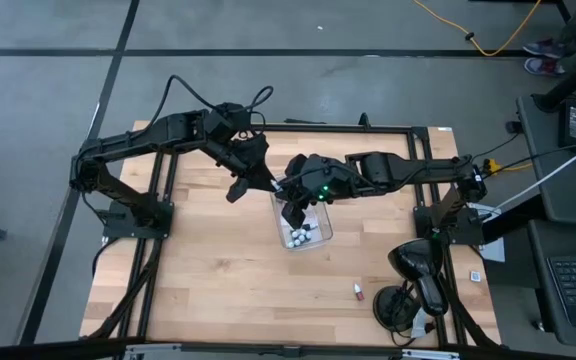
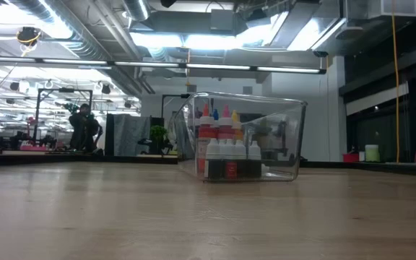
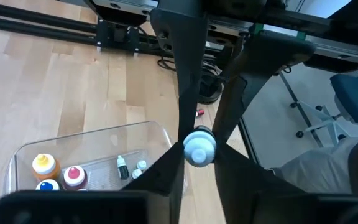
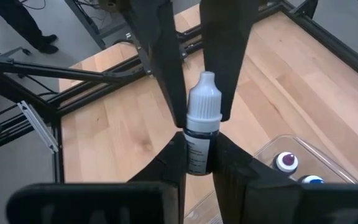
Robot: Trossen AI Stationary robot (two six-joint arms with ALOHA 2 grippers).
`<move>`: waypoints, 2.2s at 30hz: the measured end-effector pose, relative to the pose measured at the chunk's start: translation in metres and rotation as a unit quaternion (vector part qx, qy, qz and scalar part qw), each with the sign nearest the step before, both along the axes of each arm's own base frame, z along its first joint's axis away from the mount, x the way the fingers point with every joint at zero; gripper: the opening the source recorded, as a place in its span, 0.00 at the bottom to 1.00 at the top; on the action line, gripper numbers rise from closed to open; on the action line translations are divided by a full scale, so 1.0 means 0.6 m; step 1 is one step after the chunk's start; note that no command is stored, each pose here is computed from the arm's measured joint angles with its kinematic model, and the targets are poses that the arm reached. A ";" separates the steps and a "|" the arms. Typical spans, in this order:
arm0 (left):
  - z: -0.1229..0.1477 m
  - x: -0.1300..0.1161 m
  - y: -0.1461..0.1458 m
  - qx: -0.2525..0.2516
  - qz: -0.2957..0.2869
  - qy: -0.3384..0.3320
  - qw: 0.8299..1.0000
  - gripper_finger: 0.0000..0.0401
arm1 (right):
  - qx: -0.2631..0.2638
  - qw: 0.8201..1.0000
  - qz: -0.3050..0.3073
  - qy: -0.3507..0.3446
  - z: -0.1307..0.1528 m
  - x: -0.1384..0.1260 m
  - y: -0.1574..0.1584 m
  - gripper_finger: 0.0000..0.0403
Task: Pick & Place food coloring
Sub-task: Put the top small red food coloring bottle into the bottom of the bin, then put the small red food coloring bottle into the bottom of the bin
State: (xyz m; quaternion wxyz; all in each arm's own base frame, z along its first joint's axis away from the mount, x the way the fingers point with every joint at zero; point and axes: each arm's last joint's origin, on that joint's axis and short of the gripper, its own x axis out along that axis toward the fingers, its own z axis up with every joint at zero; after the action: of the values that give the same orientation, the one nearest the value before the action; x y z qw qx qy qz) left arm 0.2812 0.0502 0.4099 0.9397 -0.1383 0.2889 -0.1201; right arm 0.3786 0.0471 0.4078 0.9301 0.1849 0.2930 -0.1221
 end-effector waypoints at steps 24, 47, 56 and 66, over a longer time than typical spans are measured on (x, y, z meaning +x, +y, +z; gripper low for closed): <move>0.000 0.004 0.003 0.052 0.068 0.004 0.996 0.13 | 0.004 0.998 -0.016 0.058 0.010 -0.046 -0.006 0.64; -0.185 0.181 -0.052 0.060 0.146 0.147 0.976 0.03 | -0.121 0.975 -0.134 0.130 0.071 -0.206 -0.042 0.79; -0.221 0.210 -0.053 0.052 0.175 0.153 0.971 0.00 | -0.143 0.973 -0.118 0.139 0.072 -0.209 -0.043 0.79; -0.221 0.210 -0.058 0.060 0.170 0.152 0.972 0.01 | -0.157 0.971 -0.109 0.141 0.072 -0.208 -0.043 0.79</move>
State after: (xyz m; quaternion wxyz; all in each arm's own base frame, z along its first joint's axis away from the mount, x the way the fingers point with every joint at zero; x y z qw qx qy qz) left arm 0.4071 0.0152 0.2773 0.8980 -0.1455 0.4071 0.0814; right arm 0.2536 0.0213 0.4512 0.8778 0.0483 0.3768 -0.2920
